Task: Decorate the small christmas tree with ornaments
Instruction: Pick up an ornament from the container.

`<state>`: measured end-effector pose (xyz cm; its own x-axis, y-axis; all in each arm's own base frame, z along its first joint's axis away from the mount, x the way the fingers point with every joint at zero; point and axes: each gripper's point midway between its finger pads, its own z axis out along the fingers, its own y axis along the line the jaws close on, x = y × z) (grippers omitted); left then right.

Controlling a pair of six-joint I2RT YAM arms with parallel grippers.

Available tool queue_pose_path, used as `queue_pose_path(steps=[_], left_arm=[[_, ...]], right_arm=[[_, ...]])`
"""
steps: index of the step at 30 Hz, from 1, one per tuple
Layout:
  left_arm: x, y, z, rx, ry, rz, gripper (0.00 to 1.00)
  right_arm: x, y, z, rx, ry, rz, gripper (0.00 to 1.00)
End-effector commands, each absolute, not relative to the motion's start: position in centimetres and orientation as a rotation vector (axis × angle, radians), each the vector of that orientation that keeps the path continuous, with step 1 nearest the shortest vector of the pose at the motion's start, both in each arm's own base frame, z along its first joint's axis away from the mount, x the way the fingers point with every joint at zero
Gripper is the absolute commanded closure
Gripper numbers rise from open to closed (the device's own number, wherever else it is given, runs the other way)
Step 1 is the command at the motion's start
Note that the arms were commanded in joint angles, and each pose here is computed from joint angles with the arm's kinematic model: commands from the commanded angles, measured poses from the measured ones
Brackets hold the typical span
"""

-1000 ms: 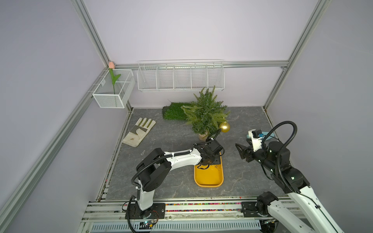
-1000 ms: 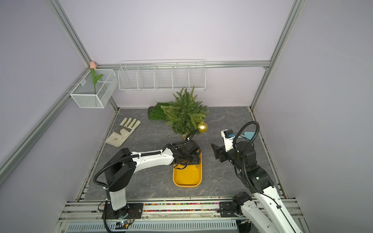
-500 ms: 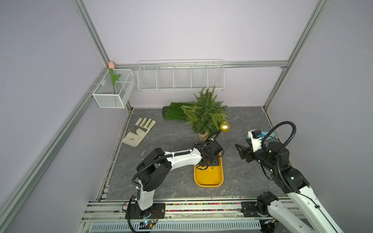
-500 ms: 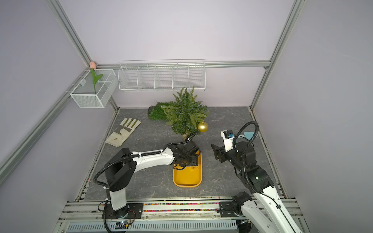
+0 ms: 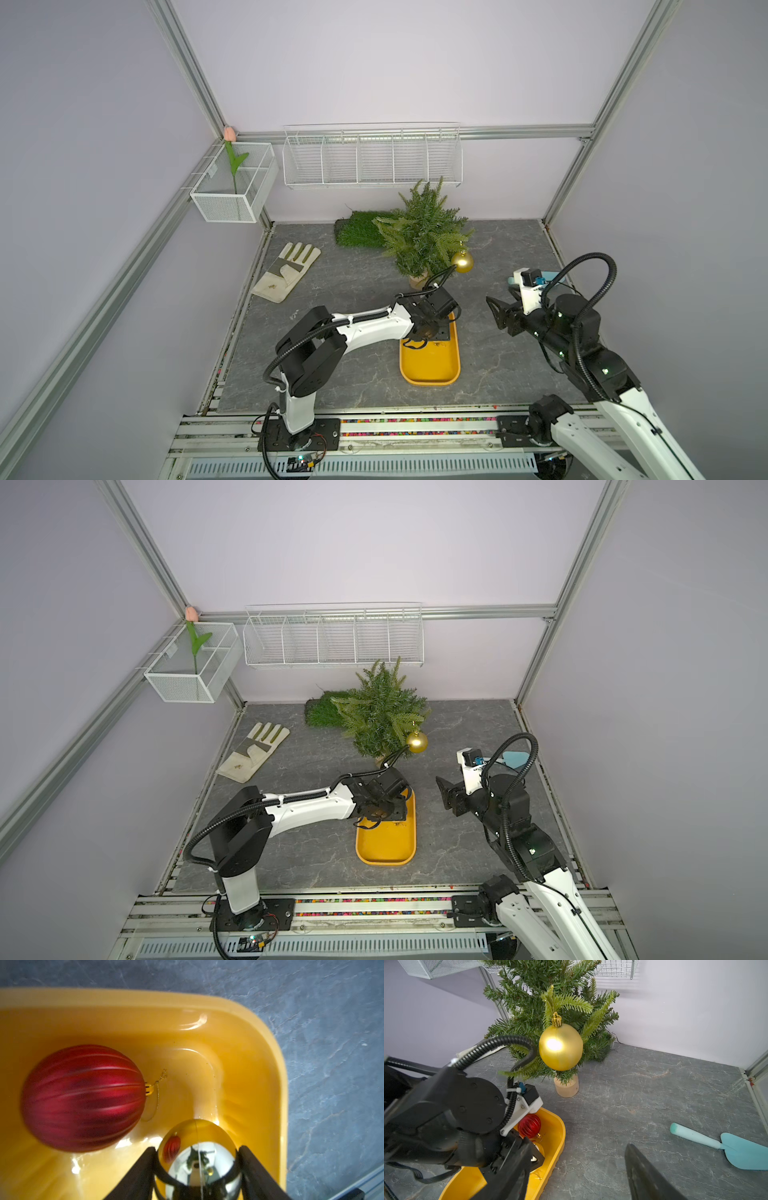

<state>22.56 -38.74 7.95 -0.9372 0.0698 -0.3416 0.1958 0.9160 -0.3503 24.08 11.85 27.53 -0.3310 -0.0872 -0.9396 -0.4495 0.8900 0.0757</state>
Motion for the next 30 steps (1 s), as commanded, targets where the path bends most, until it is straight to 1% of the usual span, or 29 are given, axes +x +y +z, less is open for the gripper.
queue_pose_path(steps=[1,5,10,15,18,23,30], left_arm=[[23.2,-37.9,13.2,0.185,2.624,-0.611,0.41],[23.5,-36.2,18.8,0.170,2.468,-0.684,0.44],[23.1,-34.1,26.6,0.194,2.204,-0.849,0.47],[23.5,-30.5,33.9,0.088,1.941,-1.064,0.51],[24.8,-27.7,36.0,-0.036,1.882,-1.123,0.54],[26.6,-24.2,38.8,-0.130,1.800,-1.175,0.56],[28.0,-21.4,43.0,-0.130,1.697,-1.206,0.57]], right_arm=[[23.9,11.8,27.5,-0.390,1.878,0.401,0.26],[23.4,12.3,28.2,-0.390,1.879,0.455,0.21],[22.2,14.5,29.7,-0.468,1.851,0.605,0.21],[20.8,17.3,33.1,-0.585,1.691,0.803,0.21],[21.0,17.8,34.7,-0.588,1.634,0.827,0.21],[22.0,18.1,36.1,-0.583,1.613,0.823,0.21],[22.9,19.2,38.5,-0.605,1.567,0.841,0.22]])
